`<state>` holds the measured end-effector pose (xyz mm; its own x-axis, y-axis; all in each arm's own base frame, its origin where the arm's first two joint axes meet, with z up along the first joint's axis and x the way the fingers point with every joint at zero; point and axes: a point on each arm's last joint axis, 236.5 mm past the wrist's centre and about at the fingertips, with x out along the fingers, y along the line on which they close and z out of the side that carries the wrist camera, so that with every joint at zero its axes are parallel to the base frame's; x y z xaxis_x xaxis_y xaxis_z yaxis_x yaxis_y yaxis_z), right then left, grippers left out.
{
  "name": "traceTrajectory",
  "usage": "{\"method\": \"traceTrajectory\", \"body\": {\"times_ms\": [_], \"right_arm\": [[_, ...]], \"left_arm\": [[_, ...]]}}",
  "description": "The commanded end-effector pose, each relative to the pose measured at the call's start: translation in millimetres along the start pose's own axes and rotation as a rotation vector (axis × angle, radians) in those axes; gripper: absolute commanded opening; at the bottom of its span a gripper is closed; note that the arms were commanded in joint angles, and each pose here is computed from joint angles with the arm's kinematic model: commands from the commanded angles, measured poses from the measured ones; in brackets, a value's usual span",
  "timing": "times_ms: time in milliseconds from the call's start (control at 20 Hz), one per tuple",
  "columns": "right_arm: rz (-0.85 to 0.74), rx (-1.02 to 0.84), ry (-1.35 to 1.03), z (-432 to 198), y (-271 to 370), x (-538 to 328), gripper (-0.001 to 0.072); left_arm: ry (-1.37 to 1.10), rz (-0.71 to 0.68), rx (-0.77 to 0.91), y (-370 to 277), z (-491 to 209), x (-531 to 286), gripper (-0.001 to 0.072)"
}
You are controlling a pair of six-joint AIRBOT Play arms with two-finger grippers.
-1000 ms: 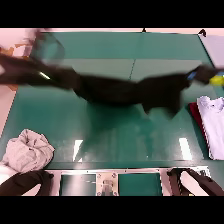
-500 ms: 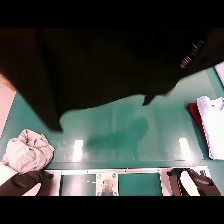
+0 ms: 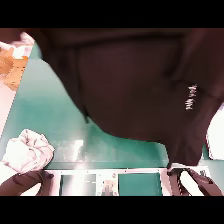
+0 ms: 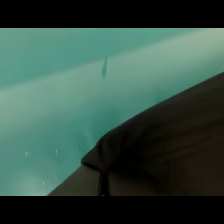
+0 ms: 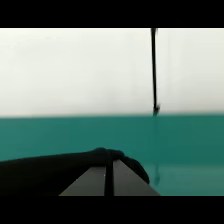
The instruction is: Fold the shirts.
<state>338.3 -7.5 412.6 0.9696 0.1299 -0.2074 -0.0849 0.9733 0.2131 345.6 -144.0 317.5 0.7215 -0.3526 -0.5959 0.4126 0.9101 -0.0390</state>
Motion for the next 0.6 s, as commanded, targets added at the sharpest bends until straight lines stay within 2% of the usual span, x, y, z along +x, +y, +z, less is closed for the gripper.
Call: {"method": "traceTrajectory", "body": {"times_ms": [0,100,250,450,500,550], "right_arm": [[0.008,0.149,0.283,-127,-45,100,0.0016],[-0.037,0.241,0.42,-220,-72,154,0.0016],[-0.11,0.332,0.588,-324,-108,199,0.0016],[-0.15,0.366,0.654,-368,-129,224,0.0022],[-0.151,0.364,0.653,-367,-131,225,0.0158],[-0.155,0.354,0.651,-363,-134,224,0.0307]], "left_arm": [[0.308,0.001,0.043,16,-82,134,0.0022],[0.465,-0.014,0.048,30,-138,222,0.0022],[0.552,-0.058,-0.085,52,-180,306,0.0021],[0.429,-0.125,-0.232,66,-152,342,0.0023],[0.406,-0.13,-0.239,66,-143,341,0.0041],[0.409,-0.132,-0.231,67,-139,337,0.0314]]}}
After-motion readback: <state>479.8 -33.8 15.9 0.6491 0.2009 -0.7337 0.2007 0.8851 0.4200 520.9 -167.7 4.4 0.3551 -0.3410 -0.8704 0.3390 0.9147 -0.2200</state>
